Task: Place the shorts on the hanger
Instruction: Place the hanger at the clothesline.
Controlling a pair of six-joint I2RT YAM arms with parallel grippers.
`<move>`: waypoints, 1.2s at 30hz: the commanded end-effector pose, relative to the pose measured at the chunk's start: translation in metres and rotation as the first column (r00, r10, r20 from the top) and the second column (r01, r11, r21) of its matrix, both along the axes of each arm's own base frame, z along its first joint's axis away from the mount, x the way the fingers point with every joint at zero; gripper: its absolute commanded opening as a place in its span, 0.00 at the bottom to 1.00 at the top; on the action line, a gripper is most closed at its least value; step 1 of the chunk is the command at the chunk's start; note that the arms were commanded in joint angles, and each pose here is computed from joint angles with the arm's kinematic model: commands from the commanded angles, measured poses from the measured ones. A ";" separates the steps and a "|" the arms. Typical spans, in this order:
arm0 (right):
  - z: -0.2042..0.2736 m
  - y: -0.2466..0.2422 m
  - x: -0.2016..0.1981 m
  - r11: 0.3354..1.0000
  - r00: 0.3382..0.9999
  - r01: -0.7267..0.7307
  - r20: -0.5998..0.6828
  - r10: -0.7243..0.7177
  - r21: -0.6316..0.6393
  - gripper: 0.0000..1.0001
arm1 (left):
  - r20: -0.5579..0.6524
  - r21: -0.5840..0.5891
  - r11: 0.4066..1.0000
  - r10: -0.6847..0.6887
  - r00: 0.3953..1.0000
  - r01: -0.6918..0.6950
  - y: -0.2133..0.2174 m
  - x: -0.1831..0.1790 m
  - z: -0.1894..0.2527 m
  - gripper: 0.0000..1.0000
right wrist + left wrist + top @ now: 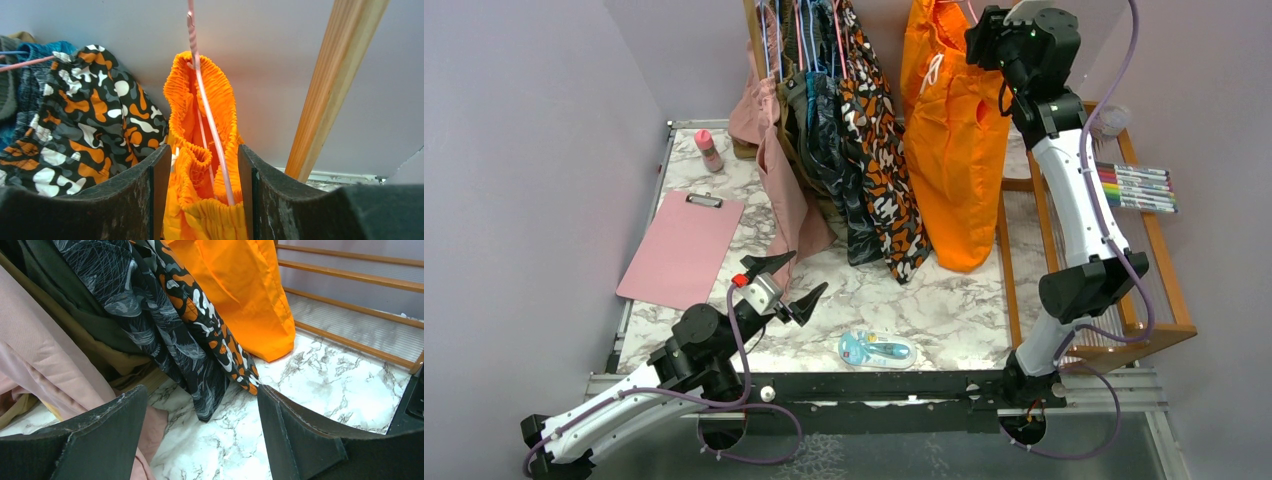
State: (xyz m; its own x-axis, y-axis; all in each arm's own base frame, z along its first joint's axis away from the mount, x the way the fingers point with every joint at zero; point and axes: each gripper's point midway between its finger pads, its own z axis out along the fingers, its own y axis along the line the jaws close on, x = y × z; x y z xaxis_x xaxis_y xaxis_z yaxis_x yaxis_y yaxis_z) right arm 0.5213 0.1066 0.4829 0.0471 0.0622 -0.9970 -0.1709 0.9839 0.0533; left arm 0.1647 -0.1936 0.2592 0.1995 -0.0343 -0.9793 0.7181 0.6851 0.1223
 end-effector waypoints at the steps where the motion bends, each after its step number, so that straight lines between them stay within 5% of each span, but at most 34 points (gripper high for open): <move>1: -0.010 0.003 0.011 1.000 1.000 -0.018 -0.013 0.018 -0.015 0.53 | 0.003 -0.015 1.000 -0.016 1.000 0.016 -0.001 -0.002 0.001 0.83; 7: -0.016 0.004 0.017 1.000 1.000 -0.015 -0.026 0.015 -0.010 0.46 | 0.002 -0.011 1.000 -0.015 1.000 0.015 -0.002 -0.002 0.000 0.83; 23: 0.005 -0.013 0.007 0.998 0.997 0.069 0.019 -0.069 0.002 0.02 | 0.004 -0.015 1.000 -0.015 1.000 0.015 -0.002 -0.002 0.000 0.83; 36: 0.041 -0.040 -0.015 0.982 0.977 0.187 0.103 -0.188 0.014 0.01 | 0.005 -0.016 1.000 -0.015 1.000 0.015 -0.002 -0.002 0.001 0.83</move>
